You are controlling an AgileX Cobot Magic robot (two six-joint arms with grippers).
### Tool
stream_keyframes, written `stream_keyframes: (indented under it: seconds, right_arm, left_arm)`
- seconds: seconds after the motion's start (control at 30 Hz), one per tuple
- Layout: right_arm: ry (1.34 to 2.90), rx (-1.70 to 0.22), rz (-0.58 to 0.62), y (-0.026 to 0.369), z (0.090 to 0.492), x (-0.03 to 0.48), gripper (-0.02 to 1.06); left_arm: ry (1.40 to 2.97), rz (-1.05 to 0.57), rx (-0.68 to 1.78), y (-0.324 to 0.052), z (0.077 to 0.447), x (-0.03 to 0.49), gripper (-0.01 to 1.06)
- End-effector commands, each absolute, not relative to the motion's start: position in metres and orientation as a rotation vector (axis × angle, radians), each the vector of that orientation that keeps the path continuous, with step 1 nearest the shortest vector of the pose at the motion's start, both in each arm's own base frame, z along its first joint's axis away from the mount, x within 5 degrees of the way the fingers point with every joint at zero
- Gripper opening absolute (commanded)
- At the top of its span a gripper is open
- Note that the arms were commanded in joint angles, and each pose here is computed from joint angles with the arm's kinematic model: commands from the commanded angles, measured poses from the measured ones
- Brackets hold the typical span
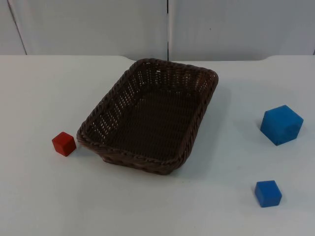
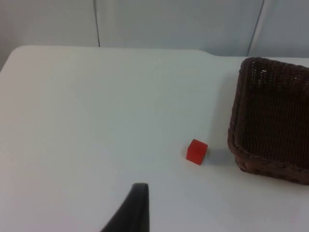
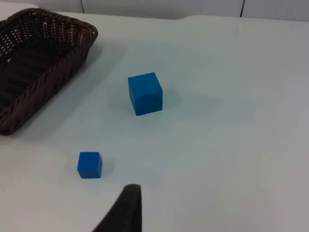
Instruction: Pick up the basket with the left hand and place the largest block into the basket with the right hand.
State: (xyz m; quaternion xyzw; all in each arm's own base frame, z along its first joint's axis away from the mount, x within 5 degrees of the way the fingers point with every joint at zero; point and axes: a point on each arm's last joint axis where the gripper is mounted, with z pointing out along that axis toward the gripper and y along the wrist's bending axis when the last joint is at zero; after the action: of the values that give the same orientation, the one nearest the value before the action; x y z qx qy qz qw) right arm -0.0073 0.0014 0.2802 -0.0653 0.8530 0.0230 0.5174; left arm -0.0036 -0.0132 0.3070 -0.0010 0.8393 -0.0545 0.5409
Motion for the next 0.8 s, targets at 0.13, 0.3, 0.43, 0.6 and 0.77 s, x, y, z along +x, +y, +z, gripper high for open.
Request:
stream_keyframes:
  seconds: [0.13, 0.3, 0.43, 0.6, 0.77]
  right_arm:
    - [2.040, -0.163, 0.047, 0.002, 0.280, -0.008, 1.05]
    - [2.040, -0.163, 0.047, 0.002, 0.280, -0.008, 1.05]
    - [2.040, -0.163, 0.047, 0.002, 0.280, -0.008, 1.05]
    - [2.040, -0.163, 0.047, 0.002, 0.280, -0.008, 1.05]
    - [2.040, -0.163, 0.047, 0.002, 0.280, -0.008, 1.05]
  left_arm:
    - [2.013, -0.149, -0.013, -0.013, 0.311, 0.005, 0.99]
    - [2.040, -0.169, -0.028, -0.013, 0.314, 0.021, 0.99]
    - [2.067, -0.203, -0.040, -0.014, 0.316, 0.038, 0.99]
    - [2.116, -0.245, -0.026, -0.016, 0.315, 0.064, 0.99]
    - [2.135, -0.296, -0.007, -0.018, 0.314, 0.087, 0.99]
